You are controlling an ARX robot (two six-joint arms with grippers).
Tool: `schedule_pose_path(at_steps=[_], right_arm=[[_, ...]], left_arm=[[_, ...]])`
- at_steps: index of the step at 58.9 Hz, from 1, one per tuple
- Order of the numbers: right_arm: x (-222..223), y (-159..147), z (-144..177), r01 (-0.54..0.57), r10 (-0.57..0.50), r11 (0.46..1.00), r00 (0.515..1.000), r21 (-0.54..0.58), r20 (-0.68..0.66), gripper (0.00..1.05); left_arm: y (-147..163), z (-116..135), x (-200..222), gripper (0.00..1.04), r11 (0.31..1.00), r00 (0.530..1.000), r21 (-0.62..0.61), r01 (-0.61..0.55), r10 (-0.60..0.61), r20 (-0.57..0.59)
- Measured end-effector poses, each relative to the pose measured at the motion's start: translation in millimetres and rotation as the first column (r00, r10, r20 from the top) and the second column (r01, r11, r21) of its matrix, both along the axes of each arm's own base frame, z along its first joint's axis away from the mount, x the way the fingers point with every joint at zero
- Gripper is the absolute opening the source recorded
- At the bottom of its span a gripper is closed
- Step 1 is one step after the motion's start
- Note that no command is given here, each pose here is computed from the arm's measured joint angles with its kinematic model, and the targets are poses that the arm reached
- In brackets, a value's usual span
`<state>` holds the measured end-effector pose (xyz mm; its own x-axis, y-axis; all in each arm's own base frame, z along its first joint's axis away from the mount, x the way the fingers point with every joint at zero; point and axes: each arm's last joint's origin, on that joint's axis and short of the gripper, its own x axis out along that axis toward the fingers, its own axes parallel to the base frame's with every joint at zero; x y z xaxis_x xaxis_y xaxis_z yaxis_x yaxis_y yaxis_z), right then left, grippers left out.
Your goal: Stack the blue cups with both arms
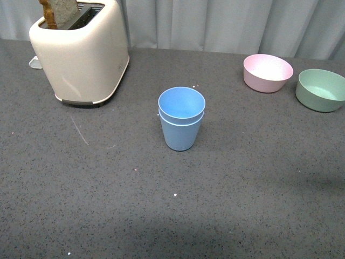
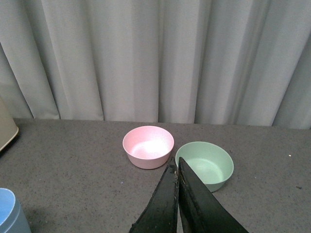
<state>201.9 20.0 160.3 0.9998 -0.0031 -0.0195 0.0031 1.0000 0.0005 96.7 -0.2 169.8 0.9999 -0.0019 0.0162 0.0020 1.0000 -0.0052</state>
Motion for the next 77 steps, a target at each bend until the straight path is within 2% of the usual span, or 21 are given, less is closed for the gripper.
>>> schedule_pose_path(at_steps=[19, 26, 77], right_arm=[[-30, -12, 1, -0.024, 0.024, 1.0, 1.0, 0.002, 0.0, 0.01], [-40, -20, 1, 0.002, -0.002, 1.0, 1.0, 0.002, 0.003, 0.01], [-84, -20, 7, -0.004, 0.004, 1.0, 1.0, 0.002, 0.025, 0.01]], left_arm=[[0, 0, 0, 0.98, 1.0, 1.0, 0.0, 0.0, 0.0, 0.0], [0, 0, 0, 0.98, 1.0, 1.0, 0.0, 0.0, 0.0, 0.0], [0, 0, 0, 0.98, 1.0, 1.0, 0.0, 0.0, 0.0, 0.0]])
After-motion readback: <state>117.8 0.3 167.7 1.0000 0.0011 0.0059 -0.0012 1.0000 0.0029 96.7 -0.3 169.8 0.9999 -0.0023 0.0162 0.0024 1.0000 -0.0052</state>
